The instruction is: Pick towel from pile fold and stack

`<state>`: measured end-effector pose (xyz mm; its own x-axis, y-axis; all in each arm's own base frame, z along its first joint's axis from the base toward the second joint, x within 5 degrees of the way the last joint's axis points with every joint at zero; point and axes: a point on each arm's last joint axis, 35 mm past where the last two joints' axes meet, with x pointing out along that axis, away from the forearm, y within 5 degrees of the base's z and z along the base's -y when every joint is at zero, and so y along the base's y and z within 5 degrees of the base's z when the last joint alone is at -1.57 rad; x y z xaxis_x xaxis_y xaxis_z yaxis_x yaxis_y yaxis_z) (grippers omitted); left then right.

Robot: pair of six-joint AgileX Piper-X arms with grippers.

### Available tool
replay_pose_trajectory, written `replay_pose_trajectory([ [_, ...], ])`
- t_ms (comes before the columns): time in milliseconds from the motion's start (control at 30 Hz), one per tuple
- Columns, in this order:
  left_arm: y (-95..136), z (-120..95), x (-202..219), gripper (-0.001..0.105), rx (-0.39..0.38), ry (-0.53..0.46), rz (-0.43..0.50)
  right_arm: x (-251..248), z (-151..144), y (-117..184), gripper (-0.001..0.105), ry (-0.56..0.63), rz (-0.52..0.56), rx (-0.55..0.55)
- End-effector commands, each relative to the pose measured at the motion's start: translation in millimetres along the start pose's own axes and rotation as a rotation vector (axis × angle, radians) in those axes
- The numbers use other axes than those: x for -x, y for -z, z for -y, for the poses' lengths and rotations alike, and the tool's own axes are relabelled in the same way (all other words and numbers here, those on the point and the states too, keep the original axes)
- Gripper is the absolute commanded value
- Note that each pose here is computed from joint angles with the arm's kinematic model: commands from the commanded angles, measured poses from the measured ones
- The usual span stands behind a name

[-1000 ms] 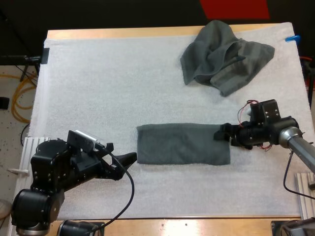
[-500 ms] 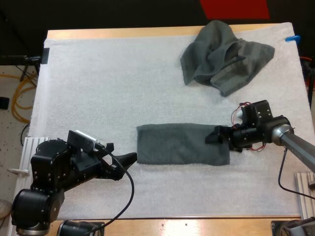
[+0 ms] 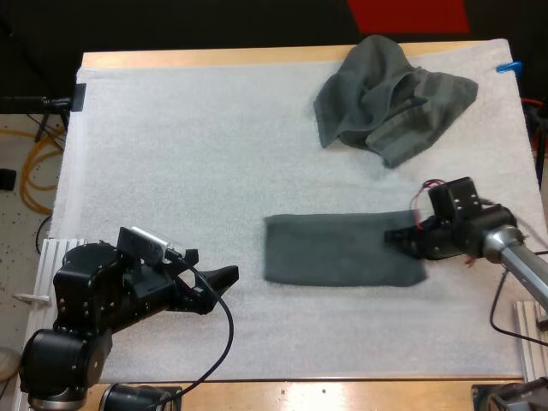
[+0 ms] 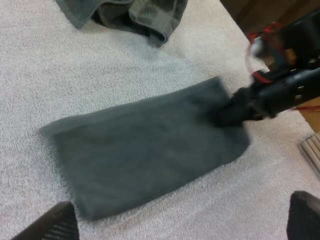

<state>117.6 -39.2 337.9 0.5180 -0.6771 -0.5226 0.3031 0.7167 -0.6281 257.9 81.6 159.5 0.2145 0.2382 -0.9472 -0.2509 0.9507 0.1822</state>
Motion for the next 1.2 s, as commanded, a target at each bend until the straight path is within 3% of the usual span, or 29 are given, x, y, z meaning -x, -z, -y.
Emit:
replay_pose_trajectory([
  [0, -1, 1, 1, 0.080, 0.002, 0.011, 0.001, 14, 4, 1, 0.001, 0.164, -0.002, 0.051],
  [100, -1, 1, 1, 0.080, 0.002, 0.011, 0.001, 36, 6, 2, 0.001, 0.343, -0.025, 0.141],
  [233, -1, 1, 1, 0.080, 0.002, 0.011, 0.001, 55, 5, -4, 0.001, 0.395, -0.016, 0.182],
  [333, -1, 1, 1, 0.080, 0.002, 0.011, 0.001, 62, -1, -11, 0.001, 0.297, 0.016, 0.124],
  [500, -1, 1, 1, 0.080, 0.002, 0.011, 0.001, 62, -17, -22, 0.001, -0.031, 0.095, -0.073],
  [667, -1, 1, 1, 0.080, 0.002, 0.011, 0.001, 46, -44, -32, 0.001, -0.190, 0.111, -0.132],
  [900, -1, 1, 1, 0.080, 0.002, 0.011, 0.001, 14, -80, -37, 0.001, -0.282, 0.087, -0.122],
  [1167, -1, 1, 1, 0.080, 0.002, 0.011, 0.001, 7, -101, -36, 0.002, -0.351, 0.101, -0.051],
])
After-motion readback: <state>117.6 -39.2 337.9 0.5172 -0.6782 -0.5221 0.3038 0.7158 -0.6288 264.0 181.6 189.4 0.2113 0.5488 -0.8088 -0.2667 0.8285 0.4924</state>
